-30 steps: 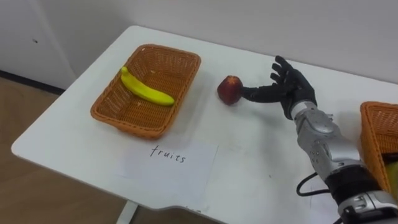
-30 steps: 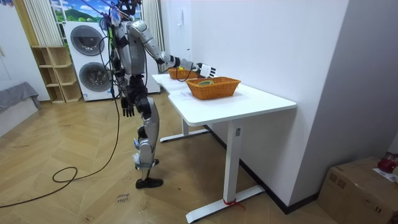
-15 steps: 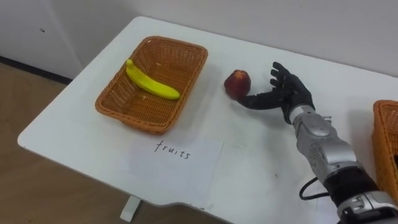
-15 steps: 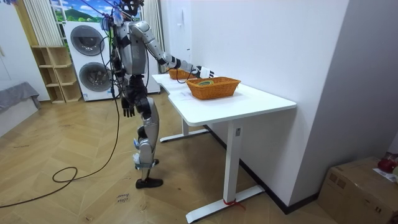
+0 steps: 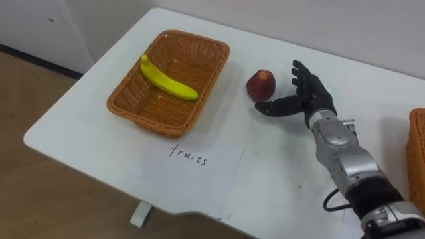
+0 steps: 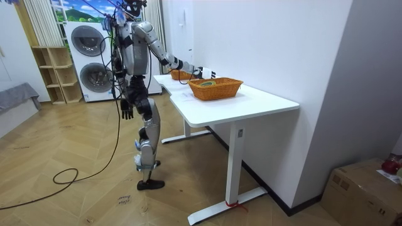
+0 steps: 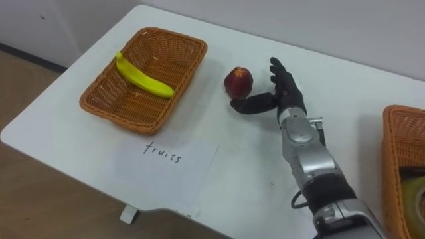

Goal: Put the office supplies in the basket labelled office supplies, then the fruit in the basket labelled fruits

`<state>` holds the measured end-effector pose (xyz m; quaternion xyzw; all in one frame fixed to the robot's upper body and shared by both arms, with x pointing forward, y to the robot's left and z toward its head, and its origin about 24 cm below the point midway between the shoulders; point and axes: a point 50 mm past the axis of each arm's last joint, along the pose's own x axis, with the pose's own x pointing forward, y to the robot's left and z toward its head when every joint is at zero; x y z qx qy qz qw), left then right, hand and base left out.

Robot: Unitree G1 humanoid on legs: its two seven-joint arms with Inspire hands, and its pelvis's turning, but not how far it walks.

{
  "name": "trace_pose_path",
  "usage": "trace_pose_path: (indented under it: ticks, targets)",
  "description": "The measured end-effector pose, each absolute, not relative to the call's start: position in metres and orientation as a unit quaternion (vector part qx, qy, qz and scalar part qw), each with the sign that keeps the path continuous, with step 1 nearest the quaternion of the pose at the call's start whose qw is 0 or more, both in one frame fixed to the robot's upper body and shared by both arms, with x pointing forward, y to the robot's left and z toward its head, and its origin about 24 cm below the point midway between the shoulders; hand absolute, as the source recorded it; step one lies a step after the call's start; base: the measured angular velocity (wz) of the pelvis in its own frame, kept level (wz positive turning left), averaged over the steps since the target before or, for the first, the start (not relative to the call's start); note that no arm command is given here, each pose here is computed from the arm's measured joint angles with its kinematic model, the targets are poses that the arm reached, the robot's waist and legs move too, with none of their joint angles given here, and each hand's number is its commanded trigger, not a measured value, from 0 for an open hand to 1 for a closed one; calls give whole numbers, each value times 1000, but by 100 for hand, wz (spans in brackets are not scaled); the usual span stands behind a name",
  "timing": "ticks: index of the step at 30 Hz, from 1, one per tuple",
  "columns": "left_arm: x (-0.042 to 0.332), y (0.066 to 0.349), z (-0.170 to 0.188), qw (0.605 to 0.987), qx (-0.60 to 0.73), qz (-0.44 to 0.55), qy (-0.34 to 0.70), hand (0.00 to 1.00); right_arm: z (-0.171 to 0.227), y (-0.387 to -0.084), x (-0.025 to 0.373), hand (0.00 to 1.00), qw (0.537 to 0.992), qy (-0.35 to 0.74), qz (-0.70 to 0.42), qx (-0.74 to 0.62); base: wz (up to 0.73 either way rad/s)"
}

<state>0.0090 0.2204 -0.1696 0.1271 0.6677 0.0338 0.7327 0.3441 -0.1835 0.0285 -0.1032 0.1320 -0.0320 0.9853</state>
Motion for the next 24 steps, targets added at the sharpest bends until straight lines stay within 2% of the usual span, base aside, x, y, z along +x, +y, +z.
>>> trace_pose_path:
  ticks: [13,24]
  targets:
    - [18,217,-170,743,132,24,656,0,39,-185,353,0,975,110,-42,-189,0]
    - [13,217,-171,735,130,22,665,0,44,-184,355,0,974,101,-44,-200,0]
